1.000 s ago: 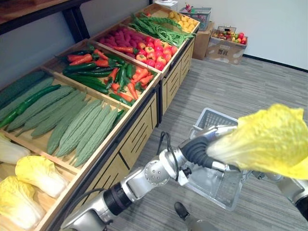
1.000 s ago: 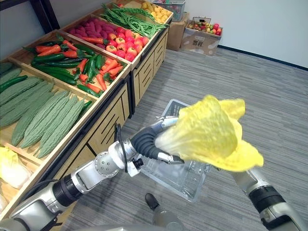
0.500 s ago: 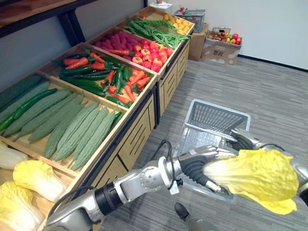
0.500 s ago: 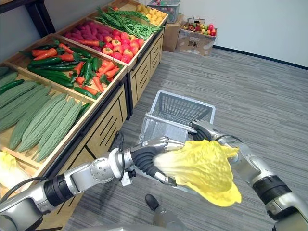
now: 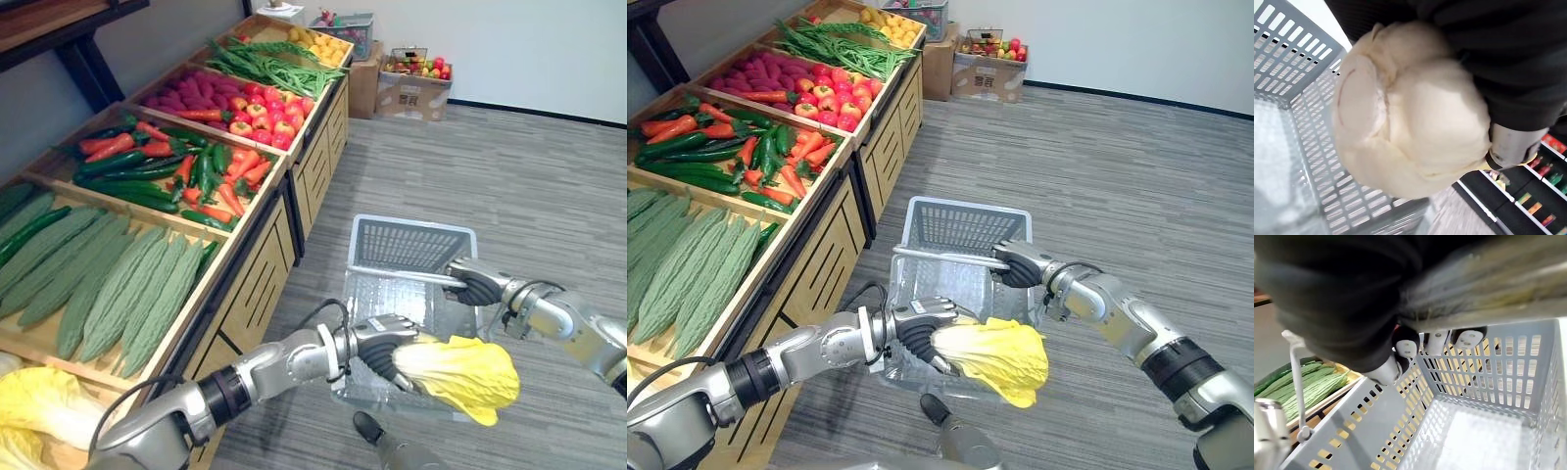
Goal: Pick vegetable in the basket
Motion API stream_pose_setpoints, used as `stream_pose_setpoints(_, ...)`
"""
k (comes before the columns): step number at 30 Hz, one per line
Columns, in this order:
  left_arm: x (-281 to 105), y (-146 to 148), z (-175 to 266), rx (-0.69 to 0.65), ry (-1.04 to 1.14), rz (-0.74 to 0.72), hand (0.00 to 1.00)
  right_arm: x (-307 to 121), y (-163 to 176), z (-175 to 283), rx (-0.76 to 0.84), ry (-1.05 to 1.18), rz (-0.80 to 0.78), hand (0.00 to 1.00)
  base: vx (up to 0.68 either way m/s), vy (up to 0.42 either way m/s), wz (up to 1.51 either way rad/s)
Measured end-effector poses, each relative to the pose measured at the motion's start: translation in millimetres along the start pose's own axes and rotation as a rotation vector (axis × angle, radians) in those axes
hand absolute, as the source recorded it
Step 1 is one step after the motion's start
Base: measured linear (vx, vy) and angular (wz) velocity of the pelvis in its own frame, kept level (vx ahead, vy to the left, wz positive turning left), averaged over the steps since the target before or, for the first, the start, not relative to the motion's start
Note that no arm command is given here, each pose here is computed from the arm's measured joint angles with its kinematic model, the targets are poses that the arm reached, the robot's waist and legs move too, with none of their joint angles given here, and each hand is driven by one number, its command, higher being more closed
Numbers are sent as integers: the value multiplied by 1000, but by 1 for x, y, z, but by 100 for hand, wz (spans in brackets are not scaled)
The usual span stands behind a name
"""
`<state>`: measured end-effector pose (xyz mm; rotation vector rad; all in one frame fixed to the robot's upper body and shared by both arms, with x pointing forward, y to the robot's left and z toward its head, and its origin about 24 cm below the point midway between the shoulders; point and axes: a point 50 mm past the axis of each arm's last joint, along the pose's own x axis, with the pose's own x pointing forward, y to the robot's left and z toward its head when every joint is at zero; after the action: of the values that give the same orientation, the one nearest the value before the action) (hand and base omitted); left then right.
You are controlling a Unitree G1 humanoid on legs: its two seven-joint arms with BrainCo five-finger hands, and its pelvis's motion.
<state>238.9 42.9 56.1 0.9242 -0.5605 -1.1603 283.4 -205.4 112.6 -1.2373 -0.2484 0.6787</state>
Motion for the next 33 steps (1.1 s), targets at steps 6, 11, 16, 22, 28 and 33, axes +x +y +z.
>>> stream_pose_setpoints(6, 1, -3, -16, 37, 69, -29, 100, 4, -2, 12, 25, -61, 20, 100, -3, 11, -1)
stream_pose_setpoints(11, 2, -7, -27, 77, 122, -46, 100, 6, 1, 21, 22, -99, 45, 100, -3, 15, -5)
stream_pose_setpoints(16, 5, -4, -36, 87, 178, -4, 100, 5, 0, 23, 35, -111, 79, 100, -4, 18, -3)
stream_pose_setpoints(22, 1, -1, -53, 108, 269, -2, 0, 6, -5, 27, 24, -132, 84, 100, -4, 10, -2)
stream_pose_setpoints(28, 3, 9, -61, 126, 320, 58, 0, 6, -5, 27, 52, -132, 84, 100, 0, 0, 0)
stream_pose_setpoints(33, 6, 12, -60, 112, 321, 83, 0, 6, -5, 27, 53, -131, 97, 100, -5, 12, 0)
